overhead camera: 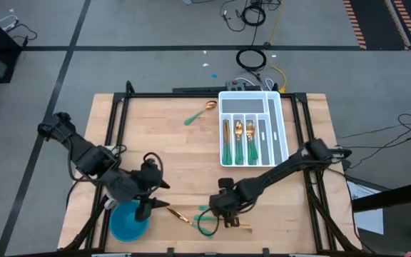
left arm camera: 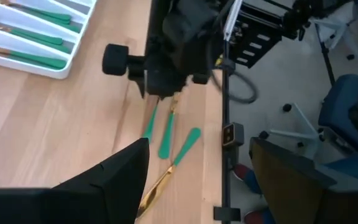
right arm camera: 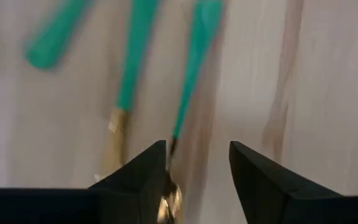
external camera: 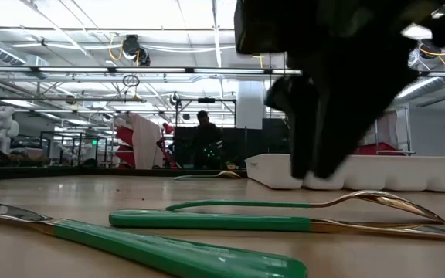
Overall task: Sort silverware
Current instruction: Put the bottom green spoon into the white cutlery tray
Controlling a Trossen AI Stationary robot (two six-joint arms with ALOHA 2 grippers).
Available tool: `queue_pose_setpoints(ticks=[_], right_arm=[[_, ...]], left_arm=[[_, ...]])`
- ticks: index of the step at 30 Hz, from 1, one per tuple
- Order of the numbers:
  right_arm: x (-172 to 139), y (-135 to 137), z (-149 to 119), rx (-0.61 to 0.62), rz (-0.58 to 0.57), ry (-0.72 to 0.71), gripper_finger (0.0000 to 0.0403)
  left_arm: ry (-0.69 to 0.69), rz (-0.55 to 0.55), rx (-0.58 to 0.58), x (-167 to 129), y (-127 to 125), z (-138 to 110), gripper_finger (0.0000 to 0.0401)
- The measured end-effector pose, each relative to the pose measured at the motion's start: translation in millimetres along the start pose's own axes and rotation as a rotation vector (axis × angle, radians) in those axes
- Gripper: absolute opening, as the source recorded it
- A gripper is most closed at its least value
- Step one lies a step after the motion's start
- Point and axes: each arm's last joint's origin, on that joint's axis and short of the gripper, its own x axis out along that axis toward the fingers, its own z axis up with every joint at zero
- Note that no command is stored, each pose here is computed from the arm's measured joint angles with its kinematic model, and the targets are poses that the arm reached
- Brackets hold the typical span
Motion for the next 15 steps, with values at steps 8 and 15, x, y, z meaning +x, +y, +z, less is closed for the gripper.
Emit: queue_pose_setpoints(ticks=[8,15], right_arm=[[15,13,-3,0.117,-0.002,0.093,0.0196],[21,18,-19,0.229,-0.133,0.151,0.0179]], left_arm=[[-0.017,0.006,0.043,-4,-10,-9,0.0283],[-0.035,0.022,0.078,-6,-12,-11,0.0283]])
